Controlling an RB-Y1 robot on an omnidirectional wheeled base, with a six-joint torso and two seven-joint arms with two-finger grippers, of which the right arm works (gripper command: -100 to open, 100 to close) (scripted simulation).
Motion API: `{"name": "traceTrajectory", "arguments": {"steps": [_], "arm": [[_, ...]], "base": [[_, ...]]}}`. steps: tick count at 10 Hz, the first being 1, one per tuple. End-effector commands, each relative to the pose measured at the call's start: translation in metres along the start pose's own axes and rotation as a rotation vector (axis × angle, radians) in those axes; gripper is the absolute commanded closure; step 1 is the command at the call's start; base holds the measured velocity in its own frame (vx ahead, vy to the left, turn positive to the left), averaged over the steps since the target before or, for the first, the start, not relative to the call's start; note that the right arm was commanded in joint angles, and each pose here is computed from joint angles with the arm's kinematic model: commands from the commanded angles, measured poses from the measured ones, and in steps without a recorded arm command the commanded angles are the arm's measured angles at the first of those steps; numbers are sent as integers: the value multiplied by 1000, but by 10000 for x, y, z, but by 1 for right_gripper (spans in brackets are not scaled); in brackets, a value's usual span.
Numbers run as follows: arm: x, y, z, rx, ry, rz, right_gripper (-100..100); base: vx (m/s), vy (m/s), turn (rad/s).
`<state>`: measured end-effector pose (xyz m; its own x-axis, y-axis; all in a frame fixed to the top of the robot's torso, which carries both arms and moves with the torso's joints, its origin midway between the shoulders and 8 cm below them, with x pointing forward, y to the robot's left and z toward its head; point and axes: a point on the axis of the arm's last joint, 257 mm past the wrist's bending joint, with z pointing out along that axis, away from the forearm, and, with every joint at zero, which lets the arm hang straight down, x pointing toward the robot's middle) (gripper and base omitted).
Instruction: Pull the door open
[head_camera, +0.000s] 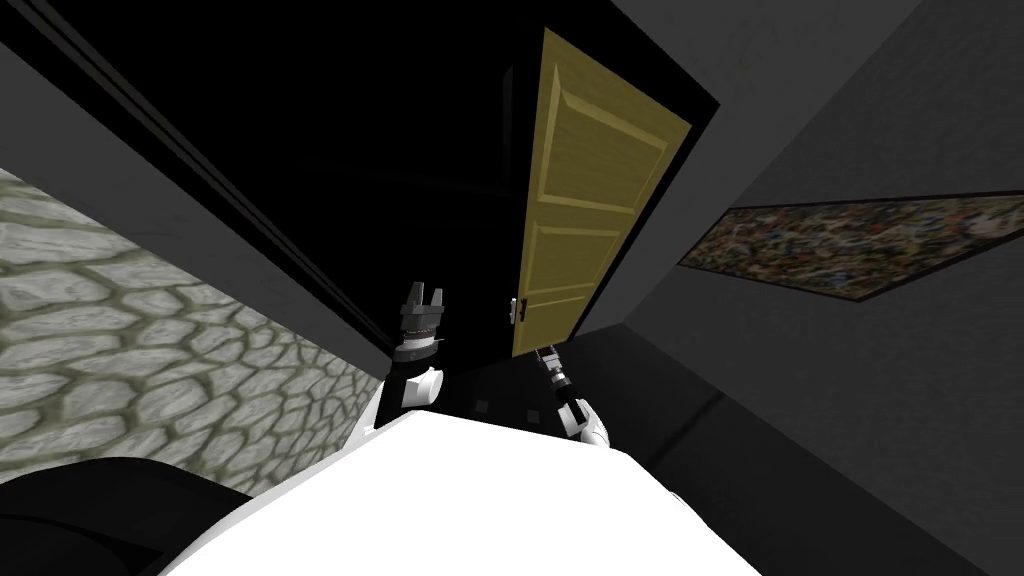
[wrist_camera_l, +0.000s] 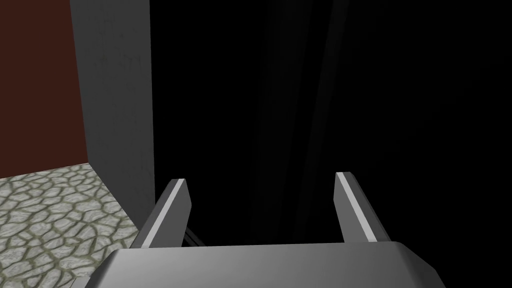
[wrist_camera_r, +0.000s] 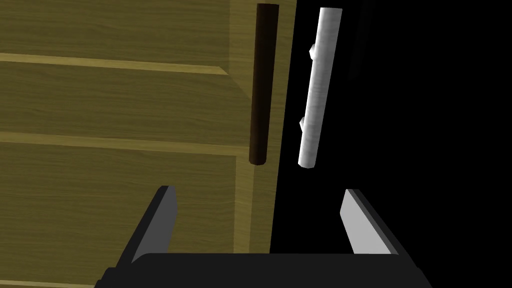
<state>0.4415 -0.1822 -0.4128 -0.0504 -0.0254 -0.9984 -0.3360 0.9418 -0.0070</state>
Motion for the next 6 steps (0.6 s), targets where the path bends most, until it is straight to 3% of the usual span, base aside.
{"name": "traceTrajectory", "arguments": {"steps": [1,3,6], "arm": [[101,-173,-134,37,24,-9,-100],[101,-173,-134,37,24,-9,-100],[319,-559,-427,128,82,-26,-100]], "base": [[-200,-40,50],[-72,-12,3],[-109,-11,61]]}}
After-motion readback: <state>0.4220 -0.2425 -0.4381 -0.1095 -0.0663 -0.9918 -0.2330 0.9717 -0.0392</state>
